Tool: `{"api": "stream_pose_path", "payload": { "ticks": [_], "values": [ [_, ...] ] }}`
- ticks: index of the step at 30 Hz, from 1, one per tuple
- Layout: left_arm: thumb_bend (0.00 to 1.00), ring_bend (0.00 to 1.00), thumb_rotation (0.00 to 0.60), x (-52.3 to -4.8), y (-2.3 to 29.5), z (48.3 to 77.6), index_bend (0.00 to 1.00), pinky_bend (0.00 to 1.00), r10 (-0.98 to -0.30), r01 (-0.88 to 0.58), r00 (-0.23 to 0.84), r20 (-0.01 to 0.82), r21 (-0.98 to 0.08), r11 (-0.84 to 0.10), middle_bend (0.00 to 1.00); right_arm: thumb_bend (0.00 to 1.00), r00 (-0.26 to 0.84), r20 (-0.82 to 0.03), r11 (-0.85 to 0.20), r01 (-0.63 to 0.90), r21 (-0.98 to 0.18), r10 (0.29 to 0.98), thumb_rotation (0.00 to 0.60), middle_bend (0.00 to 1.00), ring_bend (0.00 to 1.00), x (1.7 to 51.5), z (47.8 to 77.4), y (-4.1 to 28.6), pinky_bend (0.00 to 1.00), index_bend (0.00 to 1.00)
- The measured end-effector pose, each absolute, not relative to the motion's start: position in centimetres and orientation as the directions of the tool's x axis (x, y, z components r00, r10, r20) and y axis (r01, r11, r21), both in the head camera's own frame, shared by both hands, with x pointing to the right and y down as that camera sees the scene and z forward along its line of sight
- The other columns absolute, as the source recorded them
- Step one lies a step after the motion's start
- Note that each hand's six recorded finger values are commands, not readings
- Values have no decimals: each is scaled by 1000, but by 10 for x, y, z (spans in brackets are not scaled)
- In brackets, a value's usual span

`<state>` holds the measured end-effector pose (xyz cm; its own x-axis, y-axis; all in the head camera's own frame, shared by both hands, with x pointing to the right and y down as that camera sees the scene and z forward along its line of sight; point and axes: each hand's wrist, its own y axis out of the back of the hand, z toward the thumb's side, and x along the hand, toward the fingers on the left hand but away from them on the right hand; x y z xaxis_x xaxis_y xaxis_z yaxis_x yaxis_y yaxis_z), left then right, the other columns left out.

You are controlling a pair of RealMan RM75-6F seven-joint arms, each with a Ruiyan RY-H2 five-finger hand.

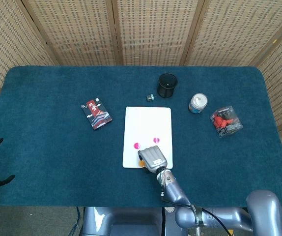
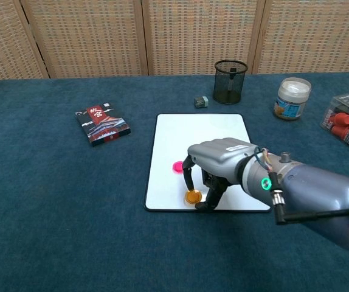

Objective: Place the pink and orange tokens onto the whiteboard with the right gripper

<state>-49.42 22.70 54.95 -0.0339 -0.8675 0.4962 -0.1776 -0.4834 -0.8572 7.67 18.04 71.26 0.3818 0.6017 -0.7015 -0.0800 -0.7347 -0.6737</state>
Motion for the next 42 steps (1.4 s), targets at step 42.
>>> {"api": "stream_pose_path", "payload": {
  "ticks": [42],
  "values": [
    [0, 0, 600, -495, 227, 546, 0, 0, -871, -188, -32, 491, -859, -477, 0, 337, 322, -708, -728, -77, -682, 629, 600, 963, 1000, 58, 722, 174, 1000, 510]
  ]
}}
